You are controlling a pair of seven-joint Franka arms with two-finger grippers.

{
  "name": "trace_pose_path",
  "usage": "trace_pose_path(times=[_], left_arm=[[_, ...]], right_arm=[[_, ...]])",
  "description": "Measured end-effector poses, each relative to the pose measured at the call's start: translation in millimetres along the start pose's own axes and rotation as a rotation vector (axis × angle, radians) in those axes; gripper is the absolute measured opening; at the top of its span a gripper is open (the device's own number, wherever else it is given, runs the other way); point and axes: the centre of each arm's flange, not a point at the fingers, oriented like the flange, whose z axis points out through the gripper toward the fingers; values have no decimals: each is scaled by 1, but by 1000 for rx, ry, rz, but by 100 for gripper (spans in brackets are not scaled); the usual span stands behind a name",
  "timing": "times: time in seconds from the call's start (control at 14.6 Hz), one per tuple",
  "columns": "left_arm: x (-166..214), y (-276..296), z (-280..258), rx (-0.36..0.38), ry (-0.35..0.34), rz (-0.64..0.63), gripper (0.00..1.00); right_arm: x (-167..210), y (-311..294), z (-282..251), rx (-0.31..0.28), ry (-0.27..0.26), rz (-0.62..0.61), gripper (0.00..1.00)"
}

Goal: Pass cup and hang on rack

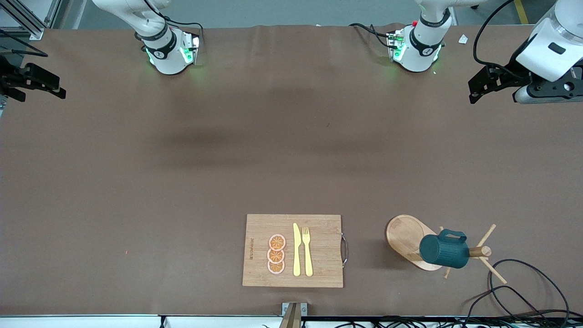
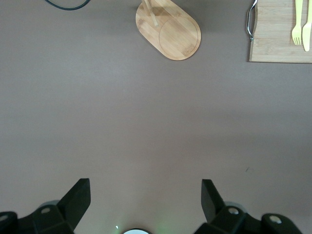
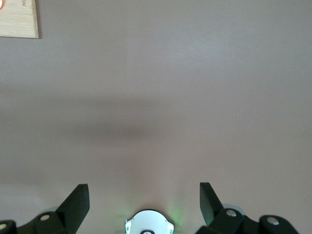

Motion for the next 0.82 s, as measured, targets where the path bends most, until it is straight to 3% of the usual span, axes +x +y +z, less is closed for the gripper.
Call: trace_pose_path(times=[0.82], left_arm=[[10, -17, 11, -17, -21, -35, 100]], right_arm=[[0, 0, 0, 0, 0, 0, 100]])
